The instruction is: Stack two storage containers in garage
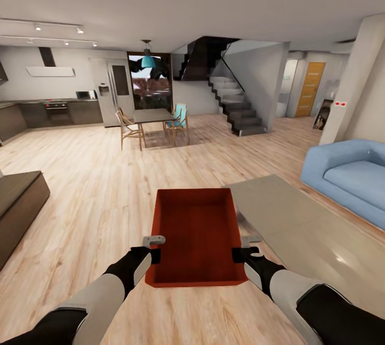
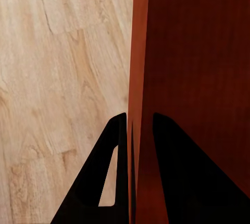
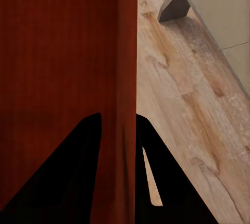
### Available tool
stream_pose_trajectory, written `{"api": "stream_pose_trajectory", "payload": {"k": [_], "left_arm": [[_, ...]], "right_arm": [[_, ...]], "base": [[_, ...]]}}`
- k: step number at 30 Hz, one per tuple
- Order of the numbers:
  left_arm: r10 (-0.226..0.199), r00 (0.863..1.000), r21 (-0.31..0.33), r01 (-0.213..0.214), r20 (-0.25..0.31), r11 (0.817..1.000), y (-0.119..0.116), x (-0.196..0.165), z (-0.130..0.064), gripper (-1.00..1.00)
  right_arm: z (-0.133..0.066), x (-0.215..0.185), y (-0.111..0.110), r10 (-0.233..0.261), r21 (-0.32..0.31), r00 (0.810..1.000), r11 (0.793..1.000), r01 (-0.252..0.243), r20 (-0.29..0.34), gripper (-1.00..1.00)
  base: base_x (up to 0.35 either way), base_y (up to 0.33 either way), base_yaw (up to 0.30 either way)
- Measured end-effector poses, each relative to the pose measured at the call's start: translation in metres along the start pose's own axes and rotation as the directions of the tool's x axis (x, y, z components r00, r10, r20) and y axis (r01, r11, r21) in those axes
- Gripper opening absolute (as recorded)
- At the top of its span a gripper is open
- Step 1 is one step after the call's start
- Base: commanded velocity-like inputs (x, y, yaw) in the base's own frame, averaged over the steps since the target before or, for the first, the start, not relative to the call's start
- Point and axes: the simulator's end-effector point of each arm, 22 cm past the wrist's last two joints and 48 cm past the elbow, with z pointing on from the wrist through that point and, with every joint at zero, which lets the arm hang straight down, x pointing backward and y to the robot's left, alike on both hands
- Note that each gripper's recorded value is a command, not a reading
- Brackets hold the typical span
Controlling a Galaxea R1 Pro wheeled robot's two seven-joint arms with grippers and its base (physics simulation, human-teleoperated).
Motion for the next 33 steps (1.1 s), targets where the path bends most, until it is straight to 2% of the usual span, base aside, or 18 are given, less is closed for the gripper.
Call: {"api": "stream_pose_trajectory", "payload": {"k": [14,29,33], "left_arm": [[-0.001,1.000,-0.001,0.001,-0.001,1.000,0.0000,0.0002,0.0000,-1.00],[-0.002,1.000,-0.001,0.002,0.005,1.000,-0.0007,-0.0022,-0.0023,-1.00],[-0.002,1.000,0.000,0.002,0.006,1.000,0.0001,-0.0027,-0.0023,-1.00]], "right_arm": [[0.0000,0.0002,0.0000,0.000,0.000,1.000,1.000,0.000,0.000,-1.00],[-0.0016,-0.0032,-0.0009,-0.001,0.000,1.000,1.000,0.001,0.006,-1.00],[-0.0020,-0.0035,0.0000,0.000,0.000,1.000,1.000,0.000,0.007,-1.00]], "base": [[0.322,0.000,0.018],[0.322,0.000,0.249],[0.322,0.000,0.099]]}}
